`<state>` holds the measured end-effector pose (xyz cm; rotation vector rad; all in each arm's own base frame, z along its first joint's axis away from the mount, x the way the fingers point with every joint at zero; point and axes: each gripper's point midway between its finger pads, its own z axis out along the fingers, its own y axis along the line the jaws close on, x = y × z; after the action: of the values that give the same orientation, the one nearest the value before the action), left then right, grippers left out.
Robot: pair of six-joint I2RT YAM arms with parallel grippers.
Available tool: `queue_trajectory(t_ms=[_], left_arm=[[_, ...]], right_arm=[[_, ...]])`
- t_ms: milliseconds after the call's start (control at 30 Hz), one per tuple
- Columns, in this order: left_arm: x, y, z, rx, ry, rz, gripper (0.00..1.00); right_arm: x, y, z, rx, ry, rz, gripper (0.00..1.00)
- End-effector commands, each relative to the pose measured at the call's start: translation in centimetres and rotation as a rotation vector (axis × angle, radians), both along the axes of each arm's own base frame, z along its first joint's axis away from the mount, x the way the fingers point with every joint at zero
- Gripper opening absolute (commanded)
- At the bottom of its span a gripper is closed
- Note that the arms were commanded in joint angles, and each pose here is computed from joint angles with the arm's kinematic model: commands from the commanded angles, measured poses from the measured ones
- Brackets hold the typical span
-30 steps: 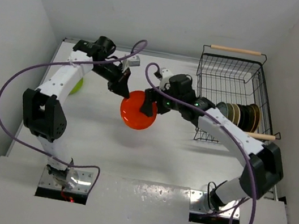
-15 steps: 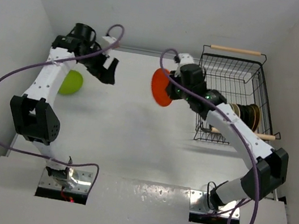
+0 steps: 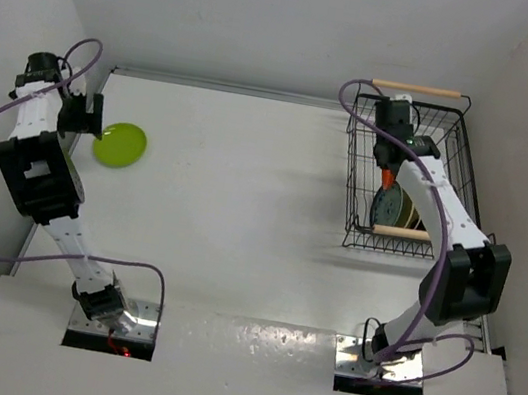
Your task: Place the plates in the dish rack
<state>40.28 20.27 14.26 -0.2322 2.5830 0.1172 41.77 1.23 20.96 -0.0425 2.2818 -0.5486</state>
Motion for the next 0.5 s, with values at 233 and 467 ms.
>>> queue_trajectory(t_ms=[233,467], left_arm=[[-0.3,6.0,-5.9,0.028,0.085,0.097,1.00],[-0.3,5.8,-9.0,-0.008,0.126,0.090,0.99]], right_arm=[[-3.2,-1.2,-8.8,-0.008,0.230,-0.050,0.00],[-4.8,-0.2,-12.5,0.076,0.304,-0.076,0.00]])
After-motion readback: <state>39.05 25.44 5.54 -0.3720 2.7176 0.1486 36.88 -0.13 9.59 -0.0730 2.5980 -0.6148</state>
